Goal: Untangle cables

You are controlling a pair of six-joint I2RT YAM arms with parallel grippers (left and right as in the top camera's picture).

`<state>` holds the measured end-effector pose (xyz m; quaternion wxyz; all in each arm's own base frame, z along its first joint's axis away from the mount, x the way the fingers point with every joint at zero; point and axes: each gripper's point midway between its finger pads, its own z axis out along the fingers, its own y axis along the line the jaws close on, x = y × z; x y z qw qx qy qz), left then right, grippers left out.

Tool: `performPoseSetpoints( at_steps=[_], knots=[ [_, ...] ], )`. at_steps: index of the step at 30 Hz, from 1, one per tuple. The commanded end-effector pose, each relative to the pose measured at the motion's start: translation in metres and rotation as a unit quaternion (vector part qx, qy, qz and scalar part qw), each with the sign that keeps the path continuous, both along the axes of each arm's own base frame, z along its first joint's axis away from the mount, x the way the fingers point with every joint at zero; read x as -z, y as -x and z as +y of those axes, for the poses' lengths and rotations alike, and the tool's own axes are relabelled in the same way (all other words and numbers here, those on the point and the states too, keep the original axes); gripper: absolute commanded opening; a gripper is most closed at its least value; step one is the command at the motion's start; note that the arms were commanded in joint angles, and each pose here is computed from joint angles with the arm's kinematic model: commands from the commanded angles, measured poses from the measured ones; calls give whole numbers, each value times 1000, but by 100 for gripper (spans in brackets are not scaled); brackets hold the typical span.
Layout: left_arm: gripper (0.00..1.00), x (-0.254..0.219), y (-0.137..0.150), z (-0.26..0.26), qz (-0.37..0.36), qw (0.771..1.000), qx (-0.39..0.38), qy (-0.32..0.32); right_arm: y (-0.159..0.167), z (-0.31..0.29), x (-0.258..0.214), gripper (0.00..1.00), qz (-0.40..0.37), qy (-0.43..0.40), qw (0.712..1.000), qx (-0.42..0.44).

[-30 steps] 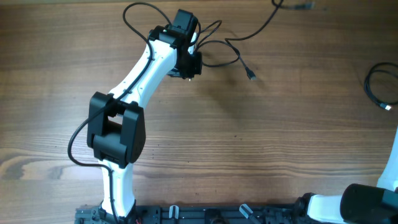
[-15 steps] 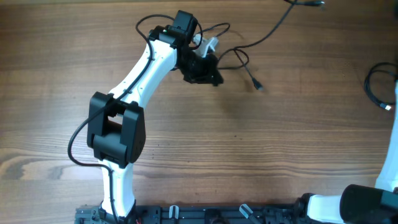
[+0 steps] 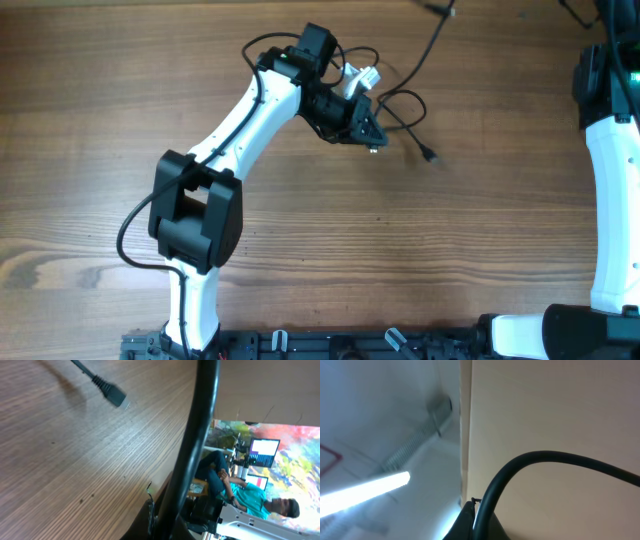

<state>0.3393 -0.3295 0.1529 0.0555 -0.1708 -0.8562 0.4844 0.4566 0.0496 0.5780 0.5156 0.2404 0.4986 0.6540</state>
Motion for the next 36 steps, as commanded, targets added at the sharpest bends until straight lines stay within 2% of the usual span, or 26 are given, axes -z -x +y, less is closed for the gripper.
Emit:
performPoseSetpoints(
  at_steps=[1, 9, 17, 29, 32, 36],
  knots=[
    [4, 3, 3, -2, -4, 1000, 15, 14, 2, -17, -20, 4, -11, -90, 996, 15],
    [4, 23, -2, -7, -55, 997, 16, -47, 12, 0, -30, 4, -14, -121, 992, -43],
    [4, 18, 8, -41, -100, 994, 46, -23, -5, 26, -1, 4, 50, -120, 989, -64],
    [4, 27, 46, -72, -121, 987, 96, -46, -59, -27, 19, 4, 12, -194, 977, 90],
    [4, 27, 49, -72, -118, 987, 99, -48, -65, -49, 28, 5, -6, -103, 973, 206],
    [4, 31, 49, -67, -112, 987, 97, -61, -70, -71, 45, 5, 3, 74, 936, 343]
  ],
)
